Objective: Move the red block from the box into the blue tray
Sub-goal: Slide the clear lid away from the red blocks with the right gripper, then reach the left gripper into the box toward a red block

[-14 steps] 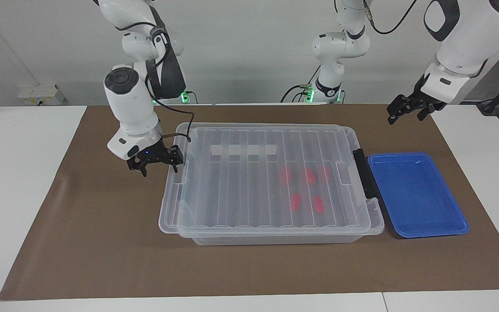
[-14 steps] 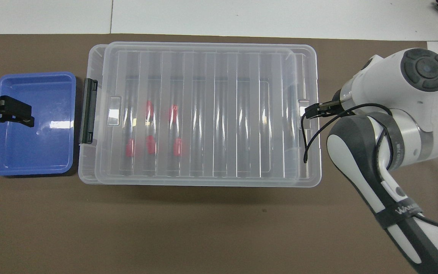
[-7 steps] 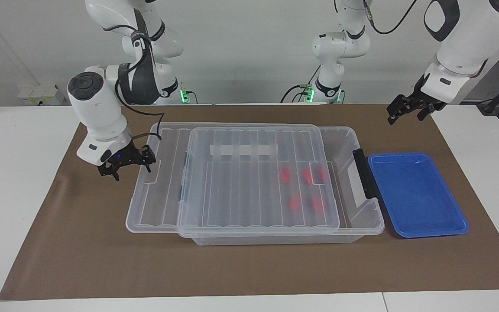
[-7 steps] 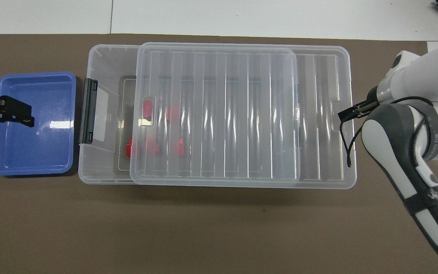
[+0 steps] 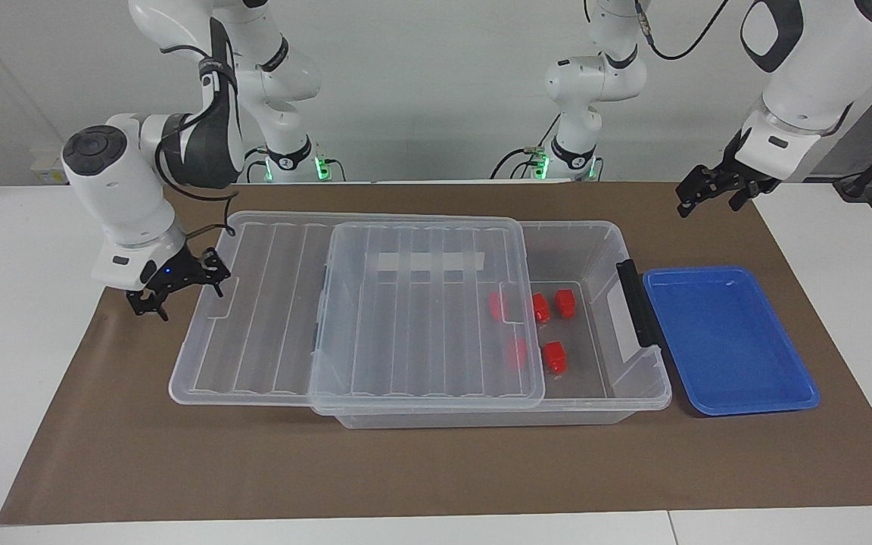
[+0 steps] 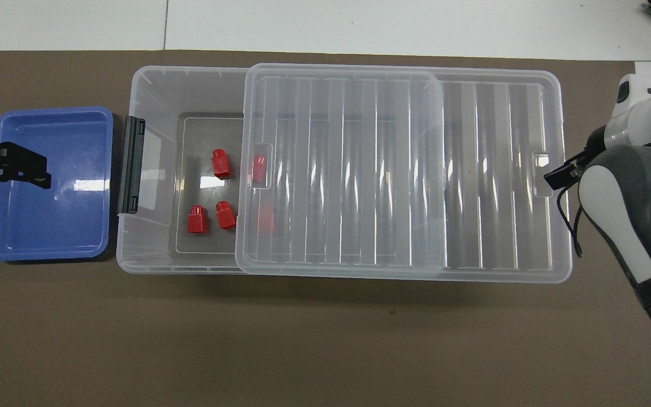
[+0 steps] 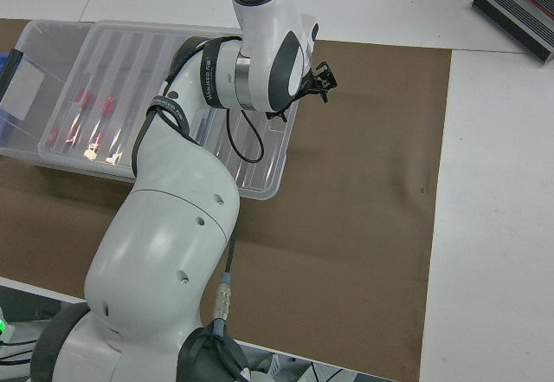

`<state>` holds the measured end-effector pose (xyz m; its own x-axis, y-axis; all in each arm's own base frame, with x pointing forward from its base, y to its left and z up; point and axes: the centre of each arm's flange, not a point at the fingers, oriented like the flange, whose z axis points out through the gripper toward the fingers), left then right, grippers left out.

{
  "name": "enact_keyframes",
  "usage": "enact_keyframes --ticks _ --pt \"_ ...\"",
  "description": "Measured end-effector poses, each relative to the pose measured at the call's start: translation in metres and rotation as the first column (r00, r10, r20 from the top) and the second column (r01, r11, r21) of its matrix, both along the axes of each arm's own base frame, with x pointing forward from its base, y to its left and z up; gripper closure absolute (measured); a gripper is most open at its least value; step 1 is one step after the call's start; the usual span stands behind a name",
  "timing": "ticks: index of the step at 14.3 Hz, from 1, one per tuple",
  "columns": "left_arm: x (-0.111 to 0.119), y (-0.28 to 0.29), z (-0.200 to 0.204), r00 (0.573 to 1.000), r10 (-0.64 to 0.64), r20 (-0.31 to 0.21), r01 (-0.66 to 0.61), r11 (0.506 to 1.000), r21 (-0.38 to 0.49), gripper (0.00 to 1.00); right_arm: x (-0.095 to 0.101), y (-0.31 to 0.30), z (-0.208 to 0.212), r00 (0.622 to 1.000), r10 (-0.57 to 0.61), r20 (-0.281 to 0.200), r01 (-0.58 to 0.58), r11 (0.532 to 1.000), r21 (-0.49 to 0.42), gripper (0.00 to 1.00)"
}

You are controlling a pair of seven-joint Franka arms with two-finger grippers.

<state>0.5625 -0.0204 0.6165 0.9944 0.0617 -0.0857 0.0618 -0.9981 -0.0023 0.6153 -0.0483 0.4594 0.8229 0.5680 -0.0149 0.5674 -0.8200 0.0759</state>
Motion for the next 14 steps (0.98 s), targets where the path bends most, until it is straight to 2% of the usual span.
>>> enact_keyframes --ticks 3,11,13,14 --pt "0.000 0.000 0.000 1.000 0.000 0.000 0.000 1.000 0.000 0.00 -0.002 -0.021 0.002 0.998 0.058 -0.004 -0.058 0.998 -0.010 0.00" --pt "0.000 -0.006 0.000 1.000 -0.005 0.000 0.005 1.000 0.000 0.00 -0.003 -0.037 0.003 0.993 0.115 -0.010 -0.115 0.993 -0.017 0.00" --pt "0.000 -0.011 0.001 0.999 0.043 0.008 -0.043 0.999 0.003 0.00 -0.003 -0.037 0.003 0.993 0.115 -0.010 -0.115 0.993 -0.017 0.00" --pt "0.002 -0.020 0.002 0.996 0.084 0.029 -0.084 0.996 0.003 0.00 -0.003 -0.037 0.003 0.993 0.115 -0.010 -0.115 0.993 -0.017 0.00"
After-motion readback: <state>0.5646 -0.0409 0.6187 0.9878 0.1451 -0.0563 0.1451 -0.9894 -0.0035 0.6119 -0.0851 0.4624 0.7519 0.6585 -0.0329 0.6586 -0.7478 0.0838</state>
